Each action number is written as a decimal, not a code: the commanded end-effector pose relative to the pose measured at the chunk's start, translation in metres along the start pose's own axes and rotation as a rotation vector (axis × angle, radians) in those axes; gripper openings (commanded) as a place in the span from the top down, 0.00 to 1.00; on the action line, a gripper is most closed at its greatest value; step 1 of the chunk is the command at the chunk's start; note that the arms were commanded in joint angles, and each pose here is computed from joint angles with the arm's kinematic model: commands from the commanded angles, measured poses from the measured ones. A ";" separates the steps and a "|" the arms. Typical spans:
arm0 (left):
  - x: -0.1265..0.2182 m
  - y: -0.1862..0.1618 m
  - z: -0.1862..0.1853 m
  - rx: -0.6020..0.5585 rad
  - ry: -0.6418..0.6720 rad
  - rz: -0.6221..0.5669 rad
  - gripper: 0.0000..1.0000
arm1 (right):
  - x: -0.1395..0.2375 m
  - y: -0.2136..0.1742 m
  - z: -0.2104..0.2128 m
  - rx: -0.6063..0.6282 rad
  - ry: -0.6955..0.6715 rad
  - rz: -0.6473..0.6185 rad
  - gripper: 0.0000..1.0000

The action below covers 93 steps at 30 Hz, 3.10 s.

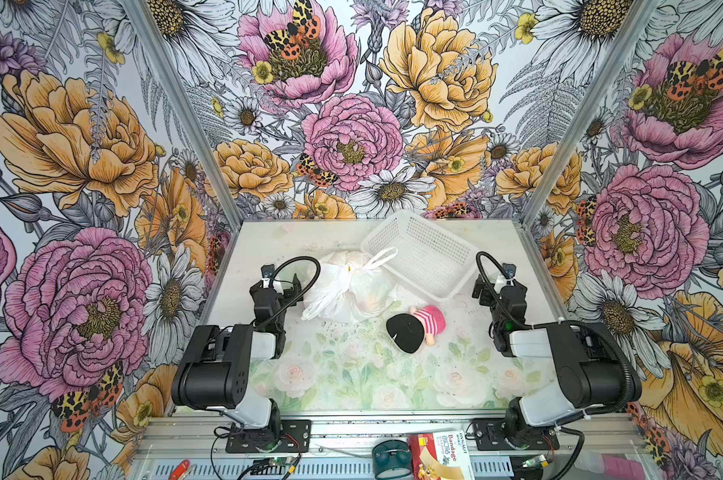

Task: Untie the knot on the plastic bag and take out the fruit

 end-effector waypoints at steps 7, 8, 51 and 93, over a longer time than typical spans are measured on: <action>-0.002 0.009 -0.002 -0.009 -0.003 -0.028 0.01 | 0.000 0.006 -0.002 0.007 -0.012 -0.025 0.01; -0.003 0.009 -0.002 -0.009 -0.005 -0.027 0.01 | 0.000 0.006 -0.002 0.006 -0.013 -0.027 0.00; 0.115 0.141 0.023 0.795 -0.124 -0.129 0.01 | 0.128 0.099 -0.002 -0.767 0.402 -0.123 0.00; 0.072 0.085 -0.134 0.240 -0.347 0.341 0.09 | 0.159 0.055 0.309 0.104 0.854 0.460 0.20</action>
Point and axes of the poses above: each gripper's point midway between its finger pads, its own x axis back along the fingers, its own z axis along the line the jaws close on, y = z × x, the point moved 2 cm from there along x, back along the fingers, and after that the axes turned 3 degrees about -x, right-handed, at the moved point
